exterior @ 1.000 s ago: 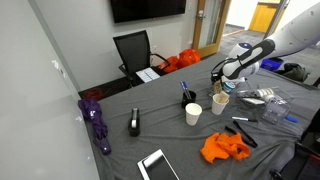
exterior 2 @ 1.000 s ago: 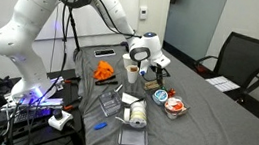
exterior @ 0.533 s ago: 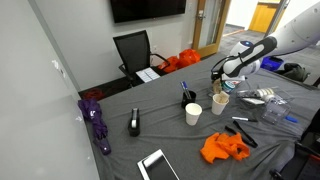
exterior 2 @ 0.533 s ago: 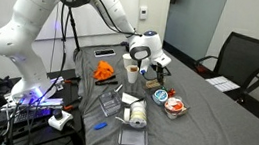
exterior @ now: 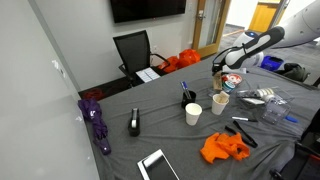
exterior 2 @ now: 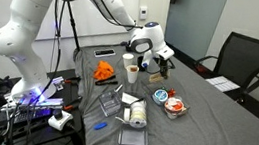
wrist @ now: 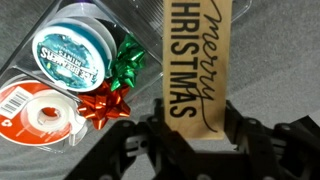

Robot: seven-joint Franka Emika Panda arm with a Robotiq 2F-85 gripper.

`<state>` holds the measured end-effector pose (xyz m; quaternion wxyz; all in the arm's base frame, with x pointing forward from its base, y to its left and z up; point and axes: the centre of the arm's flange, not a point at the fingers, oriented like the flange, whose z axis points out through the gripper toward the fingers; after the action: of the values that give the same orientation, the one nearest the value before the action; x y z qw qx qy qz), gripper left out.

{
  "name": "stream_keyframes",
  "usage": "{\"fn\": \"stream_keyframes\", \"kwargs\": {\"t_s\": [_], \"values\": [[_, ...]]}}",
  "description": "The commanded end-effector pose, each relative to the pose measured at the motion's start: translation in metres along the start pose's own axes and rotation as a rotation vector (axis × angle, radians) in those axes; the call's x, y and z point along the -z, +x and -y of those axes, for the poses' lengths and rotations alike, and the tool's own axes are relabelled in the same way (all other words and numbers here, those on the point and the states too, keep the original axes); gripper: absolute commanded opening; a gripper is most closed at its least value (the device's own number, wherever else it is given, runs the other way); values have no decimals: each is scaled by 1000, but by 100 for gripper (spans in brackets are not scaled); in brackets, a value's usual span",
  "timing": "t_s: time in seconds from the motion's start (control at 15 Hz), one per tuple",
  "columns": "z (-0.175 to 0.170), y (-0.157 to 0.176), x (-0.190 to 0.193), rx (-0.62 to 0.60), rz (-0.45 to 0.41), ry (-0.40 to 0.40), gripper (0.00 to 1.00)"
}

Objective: Move the wooden object from the clear container to the white cup

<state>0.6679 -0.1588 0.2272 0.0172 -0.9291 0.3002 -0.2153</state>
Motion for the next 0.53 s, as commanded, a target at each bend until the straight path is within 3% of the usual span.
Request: {"fn": "stream_keyframes", "kwargs": {"t_s": [0.0,0.27,0.47], "values": [[0,3,32,-54,22,-23,31],[8,4,60,-113,21,23,31],[19,-9,80,-172,3,140,31]]}}
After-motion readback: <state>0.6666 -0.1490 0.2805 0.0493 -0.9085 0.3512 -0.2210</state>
